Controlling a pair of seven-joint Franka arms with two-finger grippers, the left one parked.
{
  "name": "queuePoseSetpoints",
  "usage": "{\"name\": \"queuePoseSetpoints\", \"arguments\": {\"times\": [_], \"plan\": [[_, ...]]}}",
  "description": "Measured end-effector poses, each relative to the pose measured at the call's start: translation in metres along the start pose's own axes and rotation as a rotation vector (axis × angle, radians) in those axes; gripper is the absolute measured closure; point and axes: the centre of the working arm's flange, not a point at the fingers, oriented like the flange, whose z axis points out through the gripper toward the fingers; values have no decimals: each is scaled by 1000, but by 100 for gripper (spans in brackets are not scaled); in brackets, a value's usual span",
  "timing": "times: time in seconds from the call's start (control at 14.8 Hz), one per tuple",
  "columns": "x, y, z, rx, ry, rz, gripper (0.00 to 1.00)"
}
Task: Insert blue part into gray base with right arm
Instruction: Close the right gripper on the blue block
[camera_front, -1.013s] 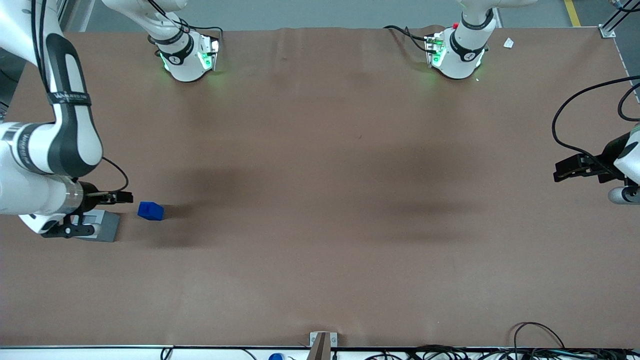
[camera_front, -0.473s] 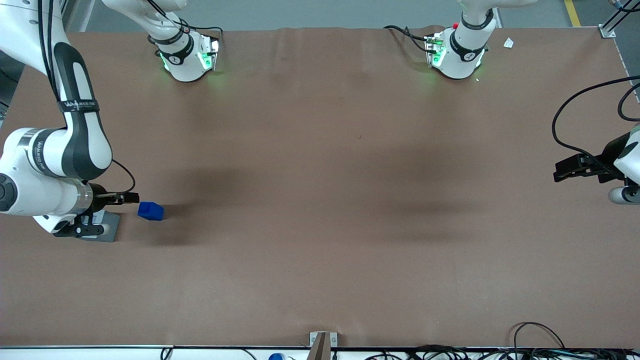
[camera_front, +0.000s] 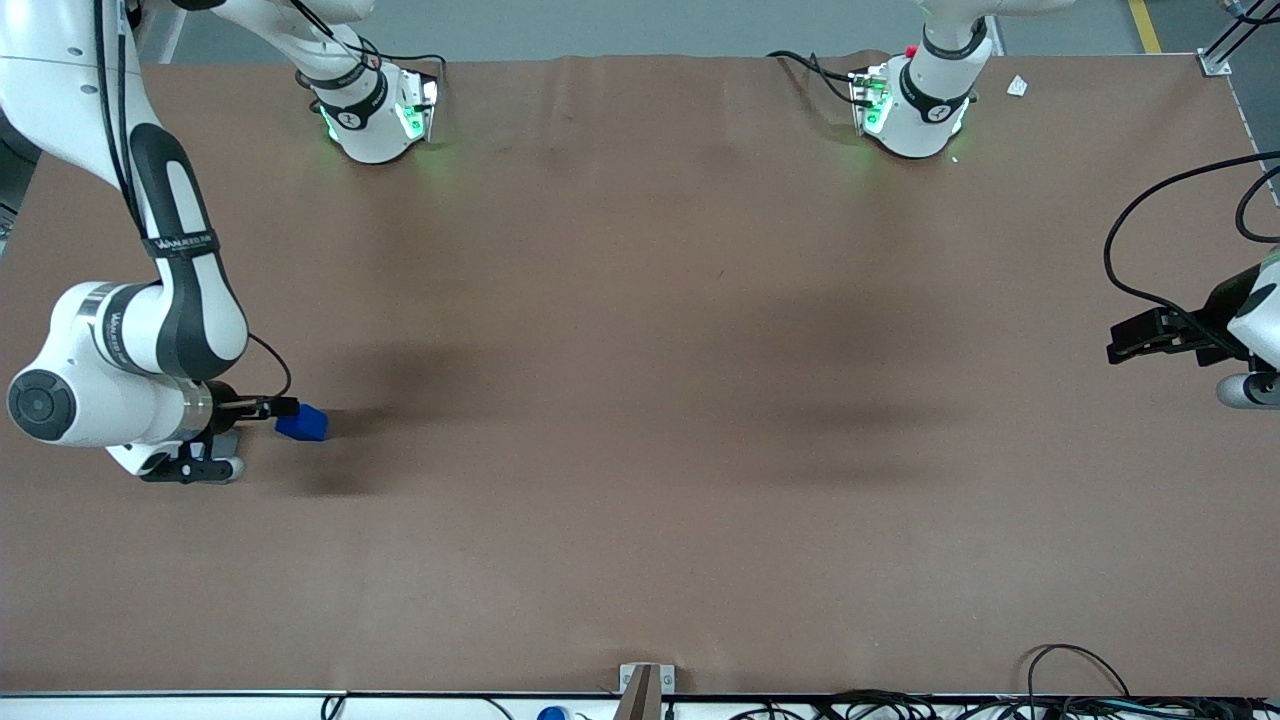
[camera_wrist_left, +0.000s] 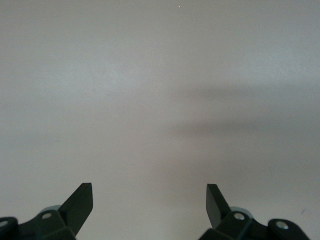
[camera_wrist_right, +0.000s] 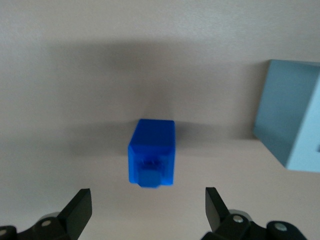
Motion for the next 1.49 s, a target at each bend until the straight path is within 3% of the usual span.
{"name": "queuePoseSetpoints", "arguments": {"times": [0.27,0.81,1.49], "plan": [[9,10,14,11,40,23,0],[12,2,23,40,34,51,0],[7,4,40,37,17,58,15]]}}
